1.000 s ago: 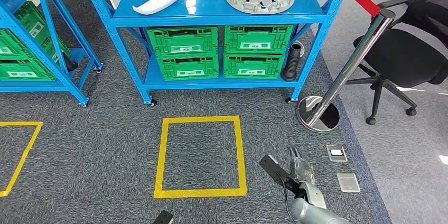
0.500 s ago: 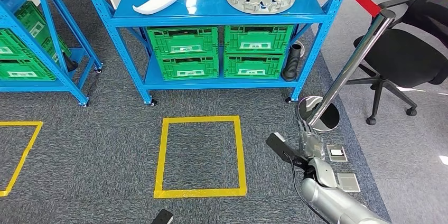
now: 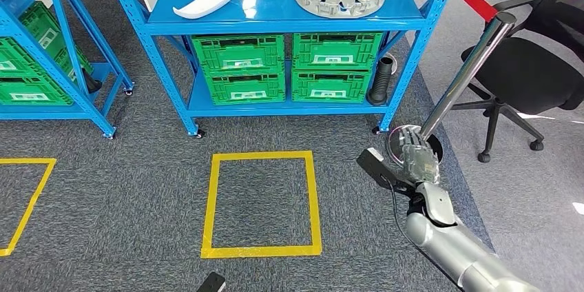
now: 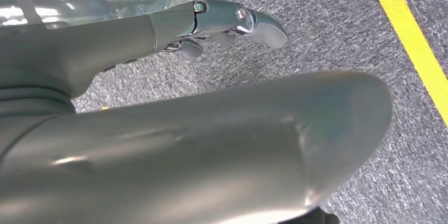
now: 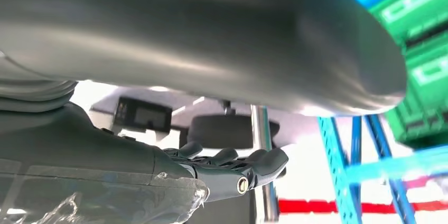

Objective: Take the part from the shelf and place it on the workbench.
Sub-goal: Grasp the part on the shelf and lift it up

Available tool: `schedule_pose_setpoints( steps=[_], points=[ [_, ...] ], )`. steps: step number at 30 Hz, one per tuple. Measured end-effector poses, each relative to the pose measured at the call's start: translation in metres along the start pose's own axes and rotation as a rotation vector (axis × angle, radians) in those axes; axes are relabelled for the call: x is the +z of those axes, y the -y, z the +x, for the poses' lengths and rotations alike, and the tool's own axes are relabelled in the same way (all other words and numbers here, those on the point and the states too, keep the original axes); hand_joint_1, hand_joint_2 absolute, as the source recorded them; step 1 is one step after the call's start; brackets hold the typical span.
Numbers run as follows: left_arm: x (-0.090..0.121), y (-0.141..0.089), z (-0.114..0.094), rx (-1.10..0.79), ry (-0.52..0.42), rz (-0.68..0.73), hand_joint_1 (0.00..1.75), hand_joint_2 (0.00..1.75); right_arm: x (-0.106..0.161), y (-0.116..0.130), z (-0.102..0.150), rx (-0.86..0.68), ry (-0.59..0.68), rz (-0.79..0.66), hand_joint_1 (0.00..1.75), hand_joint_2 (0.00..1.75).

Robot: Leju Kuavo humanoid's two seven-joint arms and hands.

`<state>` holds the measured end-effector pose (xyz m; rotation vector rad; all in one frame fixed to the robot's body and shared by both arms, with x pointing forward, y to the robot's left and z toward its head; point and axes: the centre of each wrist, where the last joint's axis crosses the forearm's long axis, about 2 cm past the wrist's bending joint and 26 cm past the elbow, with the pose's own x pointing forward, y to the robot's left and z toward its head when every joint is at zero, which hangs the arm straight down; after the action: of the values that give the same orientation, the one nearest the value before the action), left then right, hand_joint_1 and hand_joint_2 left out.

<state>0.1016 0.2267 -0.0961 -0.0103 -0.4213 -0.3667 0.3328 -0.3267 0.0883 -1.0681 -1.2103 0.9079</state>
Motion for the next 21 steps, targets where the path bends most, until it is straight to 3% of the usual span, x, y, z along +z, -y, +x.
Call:
schedule_pose_setpoints(
  steps=[11, 21],
  points=[
    [0.000, 0.000, 0.001, -0.010, -0.007, -0.010, 0.00, 0.00, -0.020, 0.040, -0.005, 0.026, -0.005, -0.096, 0.00, 0.00],
    [0.000, 0.000, 0.001, -0.015, -0.009, -0.014, 0.00, 0.00, -0.032, 0.057, -0.008, 0.037, -0.003, -0.131, 0.00, 0.00]
  ],
)
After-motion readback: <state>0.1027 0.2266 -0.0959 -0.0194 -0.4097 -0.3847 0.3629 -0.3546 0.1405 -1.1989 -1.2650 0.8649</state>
